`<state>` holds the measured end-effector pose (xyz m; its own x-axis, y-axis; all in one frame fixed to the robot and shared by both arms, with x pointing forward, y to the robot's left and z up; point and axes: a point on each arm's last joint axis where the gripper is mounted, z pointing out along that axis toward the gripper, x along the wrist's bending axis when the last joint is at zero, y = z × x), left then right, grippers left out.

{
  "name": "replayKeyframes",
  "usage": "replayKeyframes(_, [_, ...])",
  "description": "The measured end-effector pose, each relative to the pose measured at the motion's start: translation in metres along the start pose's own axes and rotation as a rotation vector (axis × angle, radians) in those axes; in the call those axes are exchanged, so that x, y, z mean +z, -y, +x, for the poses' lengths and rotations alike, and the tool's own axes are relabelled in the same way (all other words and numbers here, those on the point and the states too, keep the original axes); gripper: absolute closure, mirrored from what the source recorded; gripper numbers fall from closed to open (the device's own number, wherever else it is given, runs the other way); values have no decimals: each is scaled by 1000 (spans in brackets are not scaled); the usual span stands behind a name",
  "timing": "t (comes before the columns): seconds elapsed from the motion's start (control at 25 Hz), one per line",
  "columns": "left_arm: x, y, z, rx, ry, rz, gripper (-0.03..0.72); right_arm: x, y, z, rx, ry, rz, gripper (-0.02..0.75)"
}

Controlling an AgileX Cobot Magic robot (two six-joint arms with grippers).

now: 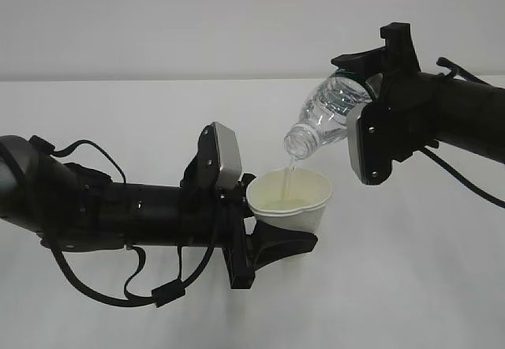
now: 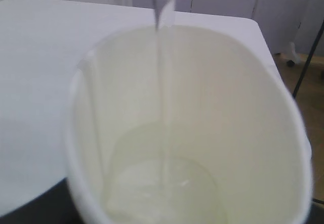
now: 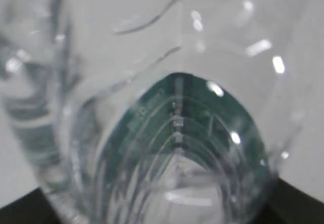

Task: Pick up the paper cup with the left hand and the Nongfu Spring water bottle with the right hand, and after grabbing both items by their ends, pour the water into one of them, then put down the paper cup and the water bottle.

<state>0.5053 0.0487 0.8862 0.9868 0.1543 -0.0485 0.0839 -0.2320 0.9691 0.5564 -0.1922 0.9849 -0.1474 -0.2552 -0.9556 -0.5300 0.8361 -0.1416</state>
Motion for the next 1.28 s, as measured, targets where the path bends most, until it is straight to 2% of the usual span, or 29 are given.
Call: replayKeyframes(1.28, [0,2,-1,-12,15,24,271,0,0,0,-18,-1,-4,265])
